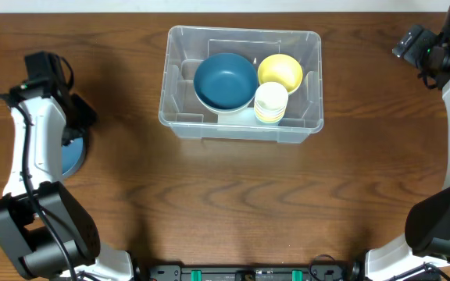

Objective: Pack container
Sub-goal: 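Release and move the left gripper to the second blue bowl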

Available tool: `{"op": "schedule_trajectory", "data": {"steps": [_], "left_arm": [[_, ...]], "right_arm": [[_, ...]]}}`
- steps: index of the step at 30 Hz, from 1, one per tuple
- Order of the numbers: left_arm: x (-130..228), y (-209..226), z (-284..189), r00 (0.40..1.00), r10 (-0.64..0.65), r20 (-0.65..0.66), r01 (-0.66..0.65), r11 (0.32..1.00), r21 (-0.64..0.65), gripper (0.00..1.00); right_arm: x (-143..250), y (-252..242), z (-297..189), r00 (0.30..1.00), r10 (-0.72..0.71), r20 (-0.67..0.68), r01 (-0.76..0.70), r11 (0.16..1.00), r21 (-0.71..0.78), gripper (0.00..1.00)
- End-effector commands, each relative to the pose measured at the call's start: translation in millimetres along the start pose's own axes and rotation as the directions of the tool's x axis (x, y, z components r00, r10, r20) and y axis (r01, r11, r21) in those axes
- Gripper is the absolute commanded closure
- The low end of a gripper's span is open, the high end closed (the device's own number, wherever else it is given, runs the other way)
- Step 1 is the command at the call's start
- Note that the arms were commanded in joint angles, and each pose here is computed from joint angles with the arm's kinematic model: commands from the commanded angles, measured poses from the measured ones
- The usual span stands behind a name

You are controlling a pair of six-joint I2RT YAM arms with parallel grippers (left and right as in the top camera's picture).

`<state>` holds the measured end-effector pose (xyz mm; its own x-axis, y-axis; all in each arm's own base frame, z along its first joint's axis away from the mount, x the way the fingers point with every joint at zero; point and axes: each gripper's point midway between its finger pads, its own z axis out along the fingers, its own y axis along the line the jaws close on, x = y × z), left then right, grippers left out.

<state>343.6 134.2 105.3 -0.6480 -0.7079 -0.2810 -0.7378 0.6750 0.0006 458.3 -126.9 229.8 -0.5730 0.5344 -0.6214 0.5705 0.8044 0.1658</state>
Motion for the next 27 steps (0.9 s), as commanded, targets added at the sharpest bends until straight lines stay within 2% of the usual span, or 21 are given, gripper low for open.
{"op": "schedule_trajectory", "data": {"steps": [1,6,7,10,27], "left_arm": [[2.0,1.2,10.6,1.0,-0.023,0.003,0.023,1.0,-0.003,0.55],[-0.5,-1.0,17.0,0.999,-0.026,0.023,0.026,1.0,0.007,0.54],[-0.8,-1.1,18.2,0.999,-0.027,0.026,0.027,1.0,0.008,0.49],[-1.0,-2.0,22.3,0.999,-0.027,0.031,0.027,1.0,0.011,0.44],[14.2,6.4,70.1,0.998,-0.008,-0.066,0.003,0.997,-0.083,0.43]], "right_arm": [[-7.9,-0.5,-8.3,1.0,0.014,0.027,-0.014,1.0,-0.003,0.01],[-7.9,-0.5,-8.3,1.0,0.014,0.027,-0.014,1.0,-0.003,0.01],[-7.9,-0.5,-8.3,1.0,0.014,0.027,-0.014,1.0,-0.003,0.01],[-8.0,-0.6,-8.3,1.0,0.014,0.027,-0.014,1.0,-0.003,0.01],[-7.9,-0.5,-8.3,1.0,0.014,0.027,-0.014,1.0,-0.003,0.01]]}}
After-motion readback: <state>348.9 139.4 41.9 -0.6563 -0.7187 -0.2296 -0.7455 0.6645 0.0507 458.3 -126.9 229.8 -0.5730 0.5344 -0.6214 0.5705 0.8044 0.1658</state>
